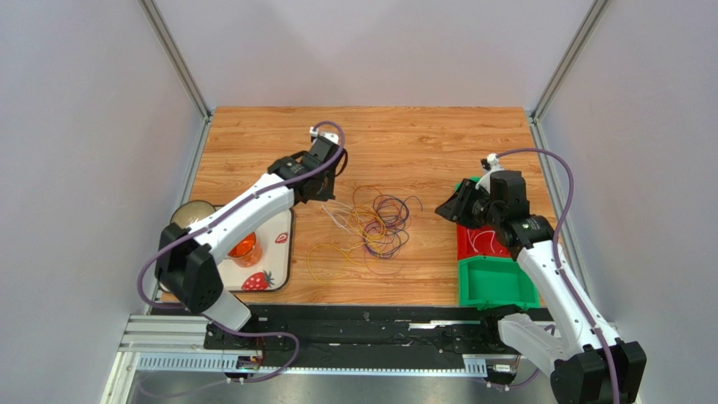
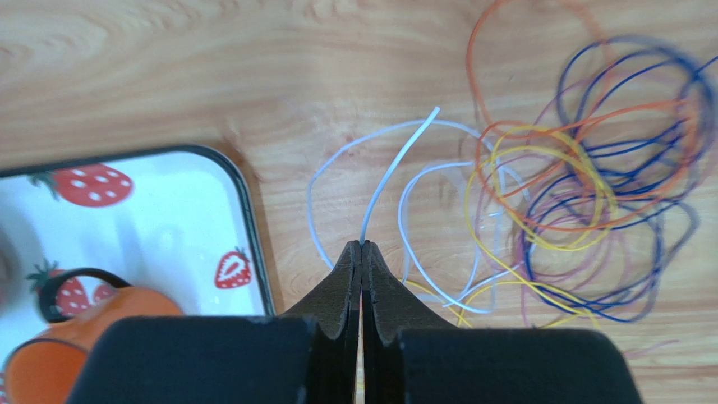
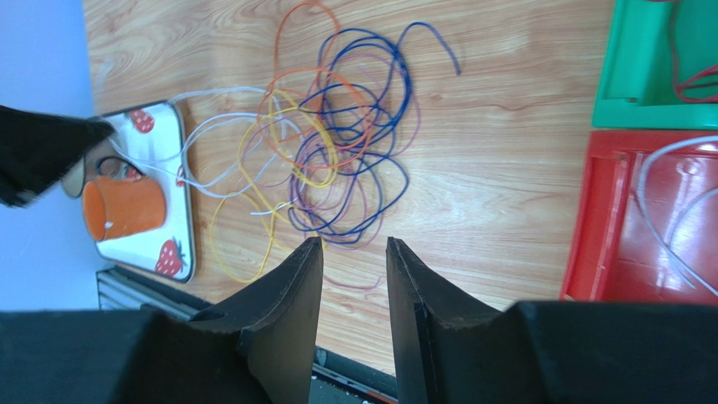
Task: Untangle the cables
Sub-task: Pick up the cable from the cable.
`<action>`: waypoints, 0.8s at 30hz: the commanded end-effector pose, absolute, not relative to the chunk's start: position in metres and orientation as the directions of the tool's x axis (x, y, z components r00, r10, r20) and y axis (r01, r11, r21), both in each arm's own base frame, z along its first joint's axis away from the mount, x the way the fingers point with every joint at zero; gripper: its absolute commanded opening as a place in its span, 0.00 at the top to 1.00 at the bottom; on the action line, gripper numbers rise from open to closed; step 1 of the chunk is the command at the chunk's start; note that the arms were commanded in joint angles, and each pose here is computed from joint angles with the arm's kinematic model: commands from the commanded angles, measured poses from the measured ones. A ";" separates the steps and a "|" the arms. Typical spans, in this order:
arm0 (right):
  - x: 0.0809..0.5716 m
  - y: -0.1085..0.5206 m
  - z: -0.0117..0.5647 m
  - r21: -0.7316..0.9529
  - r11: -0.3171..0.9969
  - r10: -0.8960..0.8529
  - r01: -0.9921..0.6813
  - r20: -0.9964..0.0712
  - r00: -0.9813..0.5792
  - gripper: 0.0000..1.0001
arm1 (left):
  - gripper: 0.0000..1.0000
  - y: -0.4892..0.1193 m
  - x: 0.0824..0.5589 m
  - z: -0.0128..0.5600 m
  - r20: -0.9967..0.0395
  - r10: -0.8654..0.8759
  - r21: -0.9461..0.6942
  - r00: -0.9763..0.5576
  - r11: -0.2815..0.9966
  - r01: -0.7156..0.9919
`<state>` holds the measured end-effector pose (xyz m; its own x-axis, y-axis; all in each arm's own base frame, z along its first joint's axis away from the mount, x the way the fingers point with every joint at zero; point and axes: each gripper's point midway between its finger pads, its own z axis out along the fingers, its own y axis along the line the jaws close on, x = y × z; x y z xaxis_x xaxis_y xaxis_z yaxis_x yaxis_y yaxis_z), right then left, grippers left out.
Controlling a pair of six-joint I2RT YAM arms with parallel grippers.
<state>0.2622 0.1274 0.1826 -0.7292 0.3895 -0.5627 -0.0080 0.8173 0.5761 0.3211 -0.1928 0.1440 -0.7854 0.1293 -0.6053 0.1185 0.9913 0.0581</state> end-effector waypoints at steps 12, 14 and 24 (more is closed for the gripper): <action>0.247 0.223 0.303 0.632 0.559 0.244 -0.536 -0.744 -0.622 0.48 | 1.00 -0.179 0.285 0.323 -0.817 0.180 -0.023 -0.547 0.939 0.344; 0.243 0.234 0.316 0.628 0.517 0.238 -0.582 -0.759 -0.607 0.46 | 1.00 -0.177 0.282 0.335 -0.831 0.180 -0.021 -0.526 0.935 0.354; 0.261 0.281 0.322 0.668 0.530 0.238 -0.523 -0.709 -0.664 0.34 | 1.00 -0.189 0.282 0.330 -0.835 0.174 -0.057 -0.523 0.917 0.395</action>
